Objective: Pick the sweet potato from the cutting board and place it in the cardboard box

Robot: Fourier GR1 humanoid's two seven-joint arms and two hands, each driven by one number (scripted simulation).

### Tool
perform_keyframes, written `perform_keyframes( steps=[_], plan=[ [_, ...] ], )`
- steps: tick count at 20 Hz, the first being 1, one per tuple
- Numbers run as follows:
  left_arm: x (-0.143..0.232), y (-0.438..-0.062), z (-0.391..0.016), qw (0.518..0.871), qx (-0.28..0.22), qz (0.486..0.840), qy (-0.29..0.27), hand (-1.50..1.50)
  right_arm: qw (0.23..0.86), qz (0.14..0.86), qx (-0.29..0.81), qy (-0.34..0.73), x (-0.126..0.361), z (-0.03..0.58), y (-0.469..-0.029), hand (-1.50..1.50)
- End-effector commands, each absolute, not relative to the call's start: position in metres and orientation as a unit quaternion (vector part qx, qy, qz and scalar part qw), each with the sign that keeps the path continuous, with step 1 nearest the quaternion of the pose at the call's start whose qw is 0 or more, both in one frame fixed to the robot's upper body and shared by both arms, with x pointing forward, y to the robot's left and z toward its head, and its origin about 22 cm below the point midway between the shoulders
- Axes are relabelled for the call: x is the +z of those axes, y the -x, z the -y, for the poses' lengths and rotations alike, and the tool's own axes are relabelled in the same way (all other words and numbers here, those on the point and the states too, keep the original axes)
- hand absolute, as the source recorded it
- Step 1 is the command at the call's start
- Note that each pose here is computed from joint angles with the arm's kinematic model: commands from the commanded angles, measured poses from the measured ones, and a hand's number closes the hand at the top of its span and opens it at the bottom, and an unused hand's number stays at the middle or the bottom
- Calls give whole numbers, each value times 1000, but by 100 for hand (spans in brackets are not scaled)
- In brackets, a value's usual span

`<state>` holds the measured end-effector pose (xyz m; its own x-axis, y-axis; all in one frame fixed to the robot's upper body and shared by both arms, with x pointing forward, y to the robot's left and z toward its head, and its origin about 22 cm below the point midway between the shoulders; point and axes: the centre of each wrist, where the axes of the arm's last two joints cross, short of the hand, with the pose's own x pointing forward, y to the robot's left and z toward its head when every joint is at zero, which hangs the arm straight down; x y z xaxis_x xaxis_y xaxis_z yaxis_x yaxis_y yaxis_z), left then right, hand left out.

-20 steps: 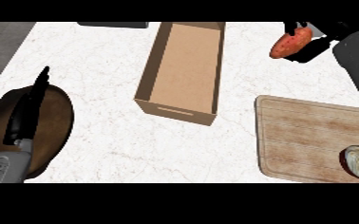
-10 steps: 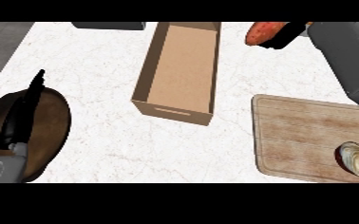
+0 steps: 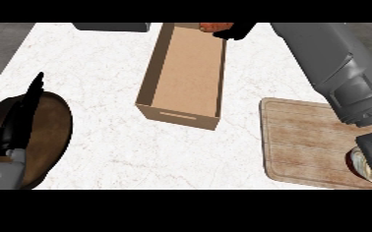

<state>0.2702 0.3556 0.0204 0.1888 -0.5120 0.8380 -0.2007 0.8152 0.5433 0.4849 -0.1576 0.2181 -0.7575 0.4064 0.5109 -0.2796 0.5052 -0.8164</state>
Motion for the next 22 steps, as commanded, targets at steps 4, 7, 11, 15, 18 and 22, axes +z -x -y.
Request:
perform_keyframes(
  steps=[4,7,11,15,18,22],
  plan=[
    [26,-285,-339,711,-112,639,-272,0,392,776,494,16,201,95,-477,150],
    [34,-278,-354,713,-117,632,-280,0,400,761,511,18,188,66,-469,150],
    [33,-285,-347,711,-114,637,-273,0,403,758,512,23,175,52,-464,150],
    [38,-288,-337,707,-118,642,-271,0,418,757,496,74,162,37,-458,150],
    [29,-294,-333,708,-120,641,-269,0,472,717,509,59,151,43,-458,-150],
    [31,-290,-328,701,-141,650,-259,0,512,701,494,47,140,48,-457,-150]
  ],
)
